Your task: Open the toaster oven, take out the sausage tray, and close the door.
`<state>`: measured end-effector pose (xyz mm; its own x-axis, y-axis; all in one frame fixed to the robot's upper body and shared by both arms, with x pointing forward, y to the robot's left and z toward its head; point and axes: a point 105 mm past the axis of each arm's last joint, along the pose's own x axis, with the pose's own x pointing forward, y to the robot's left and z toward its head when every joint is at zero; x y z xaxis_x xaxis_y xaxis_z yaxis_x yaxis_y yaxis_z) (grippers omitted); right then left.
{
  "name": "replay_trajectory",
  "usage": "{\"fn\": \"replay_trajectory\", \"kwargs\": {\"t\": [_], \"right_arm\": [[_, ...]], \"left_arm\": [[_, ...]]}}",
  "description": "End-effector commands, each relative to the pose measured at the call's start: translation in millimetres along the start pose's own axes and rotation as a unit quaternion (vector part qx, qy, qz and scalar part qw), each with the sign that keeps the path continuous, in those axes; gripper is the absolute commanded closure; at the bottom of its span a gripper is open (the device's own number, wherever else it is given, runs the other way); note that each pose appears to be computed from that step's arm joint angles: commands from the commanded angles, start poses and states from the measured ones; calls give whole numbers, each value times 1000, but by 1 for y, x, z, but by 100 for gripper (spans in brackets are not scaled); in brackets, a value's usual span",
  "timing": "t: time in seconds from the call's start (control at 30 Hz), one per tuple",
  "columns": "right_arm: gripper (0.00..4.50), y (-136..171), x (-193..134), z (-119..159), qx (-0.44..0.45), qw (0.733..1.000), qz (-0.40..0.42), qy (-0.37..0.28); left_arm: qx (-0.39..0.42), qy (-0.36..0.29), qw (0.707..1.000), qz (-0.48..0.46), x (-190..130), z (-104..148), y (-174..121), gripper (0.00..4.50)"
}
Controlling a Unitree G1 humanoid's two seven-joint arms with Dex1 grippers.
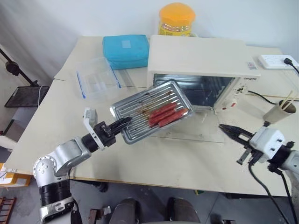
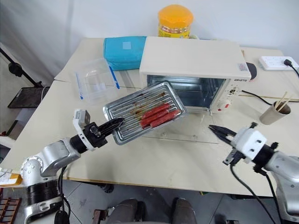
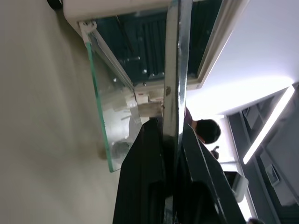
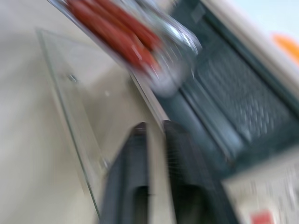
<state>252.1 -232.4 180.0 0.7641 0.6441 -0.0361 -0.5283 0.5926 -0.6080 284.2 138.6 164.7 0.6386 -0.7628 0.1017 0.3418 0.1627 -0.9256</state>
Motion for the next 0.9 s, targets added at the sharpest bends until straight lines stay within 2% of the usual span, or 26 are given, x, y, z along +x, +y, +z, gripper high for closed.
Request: {"fn": "replay_trajectory", "kwargs": {"t": [0.03, 0.23, 0.37, 0.63, 0.9], "right_arm": [[448, -19, -16, -13, 26, 999, -15, 13], [448, -35, -23, -49, 99, 993, 7, 69], [448, -29, -15, -64, 148, 984, 42, 84], [448, -13, 7, -70, 186, 975, 104, 67], [448, -10, 14, -73, 192, 972, 124, 63]], "left_arm": [[13, -50, 998, -20, -15, 6, -12, 450], [-6, -135, 991, 6, -39, 6, -5, 450], [-19, -172, 985, 15, -46, 2, -4, 450], [-27, -209, 977, 25, -63, -29, -13, 450], [-38, -241, 968, 61, -94, -44, -7, 450]]}}
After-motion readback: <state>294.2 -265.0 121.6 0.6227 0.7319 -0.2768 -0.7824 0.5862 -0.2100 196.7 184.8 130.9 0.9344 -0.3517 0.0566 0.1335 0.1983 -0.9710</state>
